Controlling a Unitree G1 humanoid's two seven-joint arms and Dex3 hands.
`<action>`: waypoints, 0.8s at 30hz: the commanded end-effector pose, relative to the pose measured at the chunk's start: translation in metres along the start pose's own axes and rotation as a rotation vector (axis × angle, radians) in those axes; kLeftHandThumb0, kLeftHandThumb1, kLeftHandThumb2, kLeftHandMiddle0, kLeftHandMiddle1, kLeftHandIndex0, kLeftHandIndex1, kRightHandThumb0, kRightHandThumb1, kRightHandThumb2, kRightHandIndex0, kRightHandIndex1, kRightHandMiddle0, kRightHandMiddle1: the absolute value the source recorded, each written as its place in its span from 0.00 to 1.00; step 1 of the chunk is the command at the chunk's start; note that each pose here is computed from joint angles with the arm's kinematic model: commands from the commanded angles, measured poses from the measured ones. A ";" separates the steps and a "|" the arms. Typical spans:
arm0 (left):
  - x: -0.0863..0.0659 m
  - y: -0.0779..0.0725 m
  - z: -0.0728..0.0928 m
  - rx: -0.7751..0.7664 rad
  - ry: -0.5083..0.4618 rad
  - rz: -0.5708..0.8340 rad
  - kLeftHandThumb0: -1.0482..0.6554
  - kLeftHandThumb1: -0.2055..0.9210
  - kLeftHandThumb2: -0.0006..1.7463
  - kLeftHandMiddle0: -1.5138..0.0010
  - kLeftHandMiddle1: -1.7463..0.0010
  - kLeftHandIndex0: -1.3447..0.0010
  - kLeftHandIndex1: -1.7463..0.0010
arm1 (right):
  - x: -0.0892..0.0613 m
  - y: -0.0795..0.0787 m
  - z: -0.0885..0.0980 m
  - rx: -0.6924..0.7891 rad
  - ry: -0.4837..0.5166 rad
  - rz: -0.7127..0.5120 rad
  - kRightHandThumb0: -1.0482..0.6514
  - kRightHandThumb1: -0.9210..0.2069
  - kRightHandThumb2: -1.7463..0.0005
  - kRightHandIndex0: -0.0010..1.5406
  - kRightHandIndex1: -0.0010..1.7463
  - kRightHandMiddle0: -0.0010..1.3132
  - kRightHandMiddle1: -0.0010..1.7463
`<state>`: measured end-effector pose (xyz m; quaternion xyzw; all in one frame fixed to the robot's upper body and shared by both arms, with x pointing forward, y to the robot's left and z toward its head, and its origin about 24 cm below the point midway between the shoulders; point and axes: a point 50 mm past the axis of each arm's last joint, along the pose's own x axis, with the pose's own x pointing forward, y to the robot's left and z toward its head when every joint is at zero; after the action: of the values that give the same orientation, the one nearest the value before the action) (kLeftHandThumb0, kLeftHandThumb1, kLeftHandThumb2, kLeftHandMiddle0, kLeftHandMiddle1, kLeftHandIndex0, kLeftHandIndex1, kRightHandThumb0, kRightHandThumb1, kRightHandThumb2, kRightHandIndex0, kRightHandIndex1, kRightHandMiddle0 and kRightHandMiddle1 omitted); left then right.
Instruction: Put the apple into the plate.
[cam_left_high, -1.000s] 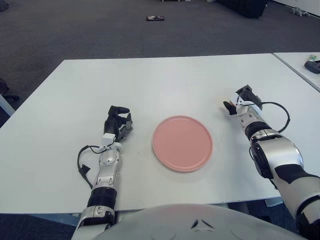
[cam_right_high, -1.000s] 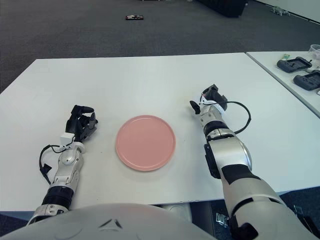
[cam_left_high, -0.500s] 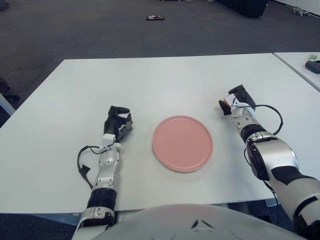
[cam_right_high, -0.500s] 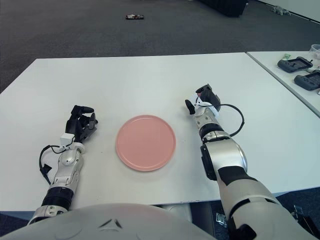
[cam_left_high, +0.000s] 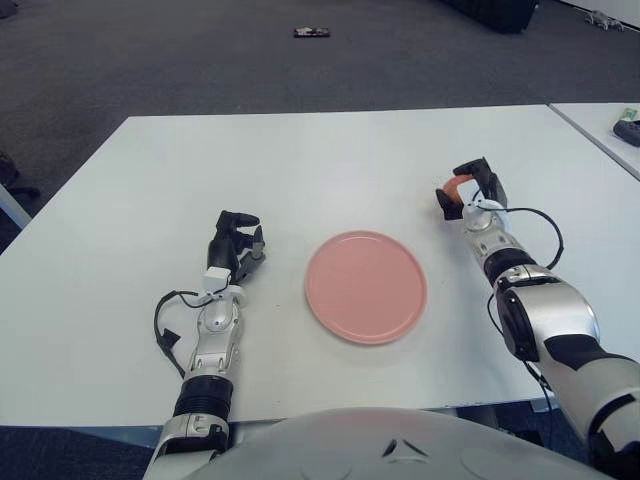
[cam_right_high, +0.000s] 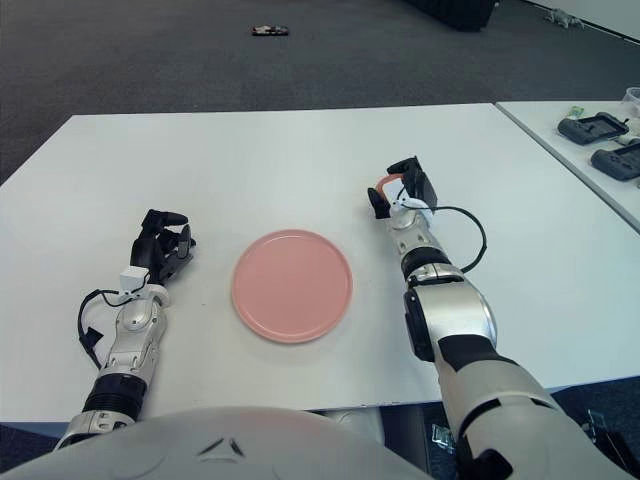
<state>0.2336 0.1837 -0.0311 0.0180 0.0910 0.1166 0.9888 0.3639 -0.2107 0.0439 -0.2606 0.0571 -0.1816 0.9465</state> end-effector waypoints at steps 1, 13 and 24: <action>-0.010 0.004 -0.023 0.026 0.121 0.004 0.40 0.89 0.40 0.66 0.00 0.80 0.00 | 0.006 -0.010 0.014 0.108 -0.063 -0.018 0.62 0.73 0.12 0.53 0.94 0.41 1.00; -0.010 0.004 -0.023 -0.007 0.113 0.012 0.40 0.91 0.38 0.66 0.00 0.81 0.00 | 0.006 -0.021 0.035 0.483 -0.164 0.052 0.62 0.74 0.11 0.53 0.95 0.42 1.00; -0.010 0.004 -0.024 0.017 0.122 0.004 0.40 0.88 0.41 0.64 0.00 0.79 0.00 | -0.020 -0.018 0.060 0.625 -0.388 0.213 0.62 0.74 0.11 0.53 0.95 0.41 1.00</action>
<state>0.2343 0.1837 -0.0314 0.0135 0.0903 0.1174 0.9889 0.3573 -0.1950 0.0945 0.0044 -0.1154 -0.0736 0.9906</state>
